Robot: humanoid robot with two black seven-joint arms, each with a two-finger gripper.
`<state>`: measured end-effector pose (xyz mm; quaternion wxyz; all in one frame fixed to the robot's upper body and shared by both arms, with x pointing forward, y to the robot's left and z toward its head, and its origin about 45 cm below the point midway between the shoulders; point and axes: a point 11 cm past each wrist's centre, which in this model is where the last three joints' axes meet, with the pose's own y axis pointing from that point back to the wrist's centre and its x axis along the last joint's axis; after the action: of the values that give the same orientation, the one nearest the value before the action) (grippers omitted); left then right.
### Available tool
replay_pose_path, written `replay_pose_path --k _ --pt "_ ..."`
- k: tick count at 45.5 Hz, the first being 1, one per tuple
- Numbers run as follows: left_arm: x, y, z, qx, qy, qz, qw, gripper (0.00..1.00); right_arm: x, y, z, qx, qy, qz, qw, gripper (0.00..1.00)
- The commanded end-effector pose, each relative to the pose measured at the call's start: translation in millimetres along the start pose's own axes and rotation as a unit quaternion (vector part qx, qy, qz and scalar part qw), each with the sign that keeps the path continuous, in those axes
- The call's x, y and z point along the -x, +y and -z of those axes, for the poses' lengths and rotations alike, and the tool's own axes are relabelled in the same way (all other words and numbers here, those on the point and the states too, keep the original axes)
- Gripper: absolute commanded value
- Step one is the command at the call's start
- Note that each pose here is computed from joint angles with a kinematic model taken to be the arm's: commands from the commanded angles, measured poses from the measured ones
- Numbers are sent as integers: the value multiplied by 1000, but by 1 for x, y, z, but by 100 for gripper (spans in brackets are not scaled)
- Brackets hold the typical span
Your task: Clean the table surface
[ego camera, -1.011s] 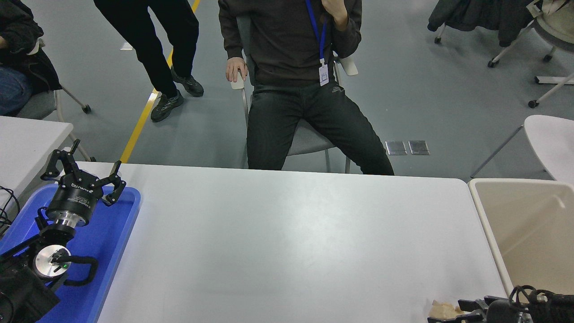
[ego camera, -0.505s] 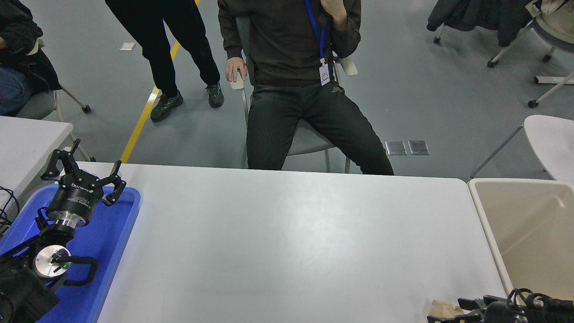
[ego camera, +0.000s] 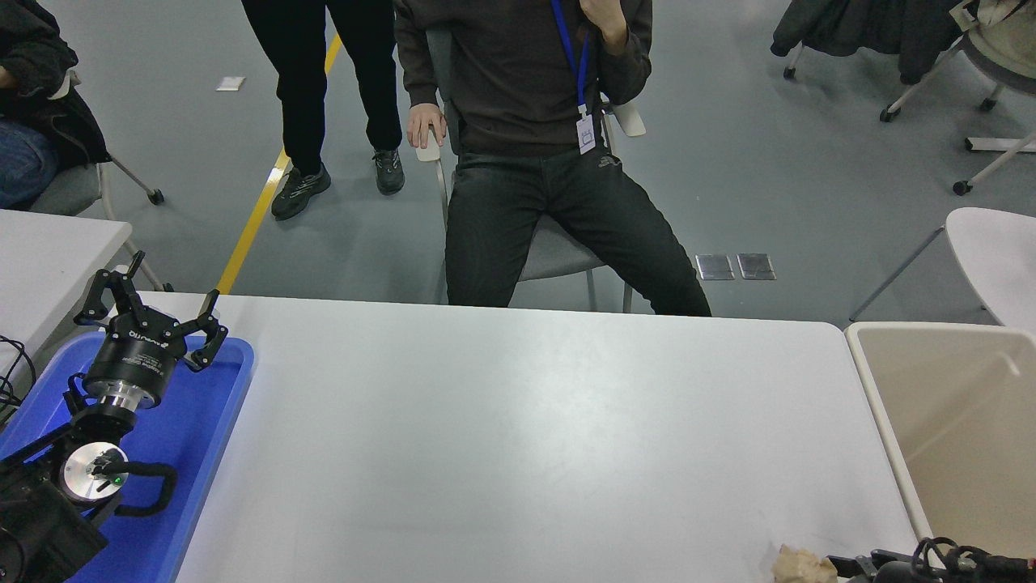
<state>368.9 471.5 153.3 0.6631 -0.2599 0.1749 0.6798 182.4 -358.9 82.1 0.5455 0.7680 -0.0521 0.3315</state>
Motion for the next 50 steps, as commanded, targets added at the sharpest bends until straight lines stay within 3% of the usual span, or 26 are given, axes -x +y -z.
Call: replay_pose_path --k 1,50 --pt "0 0 0 0 0 0 1000 100 10 -4 2 -3 0 1 1000 100" --pt "0 0 0 0 0 0 1000 100 25 -14 -2 -14 45 -41 998 98"
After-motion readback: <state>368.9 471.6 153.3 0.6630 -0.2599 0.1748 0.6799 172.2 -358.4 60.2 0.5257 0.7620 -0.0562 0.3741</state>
